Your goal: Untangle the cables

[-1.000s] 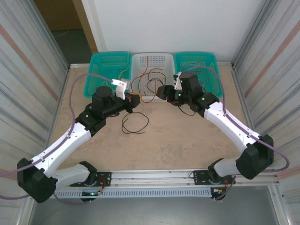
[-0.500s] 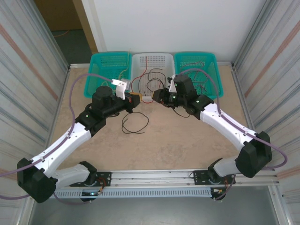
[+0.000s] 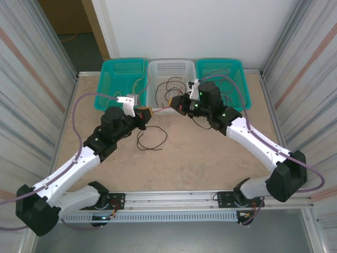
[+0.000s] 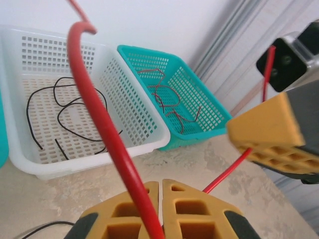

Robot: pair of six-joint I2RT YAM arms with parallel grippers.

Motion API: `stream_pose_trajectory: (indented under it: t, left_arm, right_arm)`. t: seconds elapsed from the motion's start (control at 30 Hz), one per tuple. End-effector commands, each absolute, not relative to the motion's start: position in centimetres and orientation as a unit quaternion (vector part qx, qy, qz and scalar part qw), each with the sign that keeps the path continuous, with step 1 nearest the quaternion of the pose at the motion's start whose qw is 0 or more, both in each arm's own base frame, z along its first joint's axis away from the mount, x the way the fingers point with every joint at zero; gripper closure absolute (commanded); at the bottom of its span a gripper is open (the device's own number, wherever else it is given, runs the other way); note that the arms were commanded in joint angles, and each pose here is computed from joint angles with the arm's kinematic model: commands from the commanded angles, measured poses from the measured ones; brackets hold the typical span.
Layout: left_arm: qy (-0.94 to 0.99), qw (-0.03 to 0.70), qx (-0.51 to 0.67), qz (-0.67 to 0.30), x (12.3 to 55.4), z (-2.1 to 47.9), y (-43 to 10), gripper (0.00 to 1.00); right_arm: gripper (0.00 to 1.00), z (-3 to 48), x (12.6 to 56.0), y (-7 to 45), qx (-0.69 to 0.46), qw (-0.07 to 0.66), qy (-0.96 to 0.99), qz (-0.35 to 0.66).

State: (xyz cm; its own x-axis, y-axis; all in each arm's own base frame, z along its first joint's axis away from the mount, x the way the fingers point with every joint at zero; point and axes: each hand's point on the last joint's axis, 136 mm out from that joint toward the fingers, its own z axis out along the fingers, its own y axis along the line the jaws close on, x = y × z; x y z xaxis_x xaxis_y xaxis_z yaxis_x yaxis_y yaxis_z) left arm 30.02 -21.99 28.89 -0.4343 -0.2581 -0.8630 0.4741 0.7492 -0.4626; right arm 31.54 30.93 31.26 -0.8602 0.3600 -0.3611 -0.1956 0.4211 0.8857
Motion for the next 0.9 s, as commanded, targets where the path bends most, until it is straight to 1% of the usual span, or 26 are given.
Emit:
stream_pose_trajectory:
  t: [0.0,0.13,0.3,0.47,0.57,0.67,0.8,0.87]
  left_arm:
    - [0.755,0.552,-0.03,-0.353,31.3,28.4,-19.8,1.0]
    - [0.74,0.556,-0.031,-0.376,31.0,28.3,-21.3,1.0]
    - [0.728,0.565,0.011,-0.389,30.0,29.4,-24.4,1.0]
    - [0.737,0.568,-0.018,-0.366,30.3,28.7,-23.2,1.0]
    - [0.749,0.566,-0.034,-0.344,30.6,28.5,-21.8,1.0]
    - [0.764,0.551,-0.044,-0.333,30.8,28.4,-20.6,0.79]
    - [0.791,0.536,-0.038,-0.294,30.3,28.4,-18.9,0.44]
    - [0.8,0.532,-0.031,-0.276,29.9,28.3,-18.2,0.32]
  right_arm:
    - [1.0,38.4,32.4,30.3,0.06,0.308,0.728,0.609]
    - [1.0,39.8,32.8,31.0,0.069,0.307,0.712,0.628]
    - [1.0,39.0,33.1,32.2,0.068,0.294,0.716,0.629]
    - [1.0,38.5,33.2,31.6,0.074,0.299,0.722,0.62]
    - [1.0,37.8,33.3,30.5,0.071,0.313,0.746,0.583]
    - [1.0,37.2,33.6,29.0,0.073,0.324,0.769,0.547]
    - [1.0,36.6,34.4,26.3,0.081,0.344,0.797,0.49]
    - [1.0,36.8,35.0,25.0,0.085,0.355,0.802,0.473]
